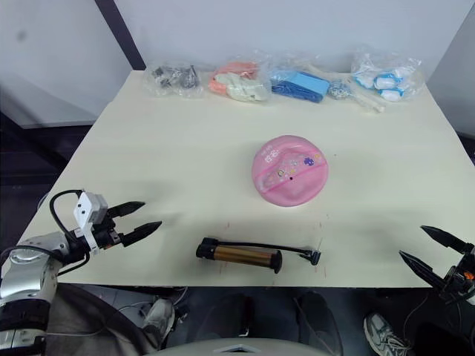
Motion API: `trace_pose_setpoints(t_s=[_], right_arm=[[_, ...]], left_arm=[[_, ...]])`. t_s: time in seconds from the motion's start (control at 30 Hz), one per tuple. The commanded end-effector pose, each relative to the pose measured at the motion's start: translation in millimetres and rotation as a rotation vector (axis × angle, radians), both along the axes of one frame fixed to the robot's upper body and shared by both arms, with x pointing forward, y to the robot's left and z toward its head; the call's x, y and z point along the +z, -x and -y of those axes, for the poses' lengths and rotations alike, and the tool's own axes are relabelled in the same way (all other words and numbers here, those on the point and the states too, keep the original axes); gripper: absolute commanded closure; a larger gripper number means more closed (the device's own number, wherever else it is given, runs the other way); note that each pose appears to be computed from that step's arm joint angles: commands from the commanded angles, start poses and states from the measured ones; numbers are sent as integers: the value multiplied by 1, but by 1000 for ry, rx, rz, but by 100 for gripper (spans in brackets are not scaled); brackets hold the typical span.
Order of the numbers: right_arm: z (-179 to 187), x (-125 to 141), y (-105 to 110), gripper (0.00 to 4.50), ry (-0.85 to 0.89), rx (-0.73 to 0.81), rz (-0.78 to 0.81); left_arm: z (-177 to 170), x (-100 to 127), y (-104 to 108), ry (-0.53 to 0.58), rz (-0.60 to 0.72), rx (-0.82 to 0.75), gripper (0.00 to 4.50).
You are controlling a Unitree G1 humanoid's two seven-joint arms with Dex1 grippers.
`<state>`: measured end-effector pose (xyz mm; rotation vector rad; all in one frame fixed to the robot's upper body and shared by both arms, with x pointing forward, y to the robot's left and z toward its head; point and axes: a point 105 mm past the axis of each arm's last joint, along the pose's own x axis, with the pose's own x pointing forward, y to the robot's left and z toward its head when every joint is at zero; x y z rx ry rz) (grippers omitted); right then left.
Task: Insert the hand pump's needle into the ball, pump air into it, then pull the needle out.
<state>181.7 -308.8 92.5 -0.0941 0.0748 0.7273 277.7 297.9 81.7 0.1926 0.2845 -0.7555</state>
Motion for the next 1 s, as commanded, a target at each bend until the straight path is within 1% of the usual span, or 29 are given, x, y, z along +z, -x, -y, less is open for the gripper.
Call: trace_pose_setpoints(t_s=[0.03,0.07,0.13,0.23,0.33,0.5,0.63,0.73,0.9,1.0], right_arm=[[-16,16,5,0,-16,105,40],[-19,18,6,0,-17,118,44],[-23,23,6,0,-23,137,59],[-32,30,11,0,-29,199,69],[-39,37,16,0,-11,249,76],[-48,43,17,0,7,278,102],[-54,49,16,0,11,292,117],[-63,55,16,0,4,309,135],[-68,51,19,0,13,318,119],[-68,50,19,0,13,313,118]], left_arm=[[13,19,-10,-28,39,-124,5],[20,22,-12,-39,50,-163,5],[32,24,-14,-68,32,-239,5],[57,31,-17,-88,24,-365,5],[85,39,-19,-135,40,-519,5],[110,38,-21,-240,41,-704,5],[130,36,-25,-264,52,-775,5],[154,25,-22,-289,27,-861,5],[185,23,-20,-298,27,-931,5],[194,19,-17,-341,12,-964,5]])
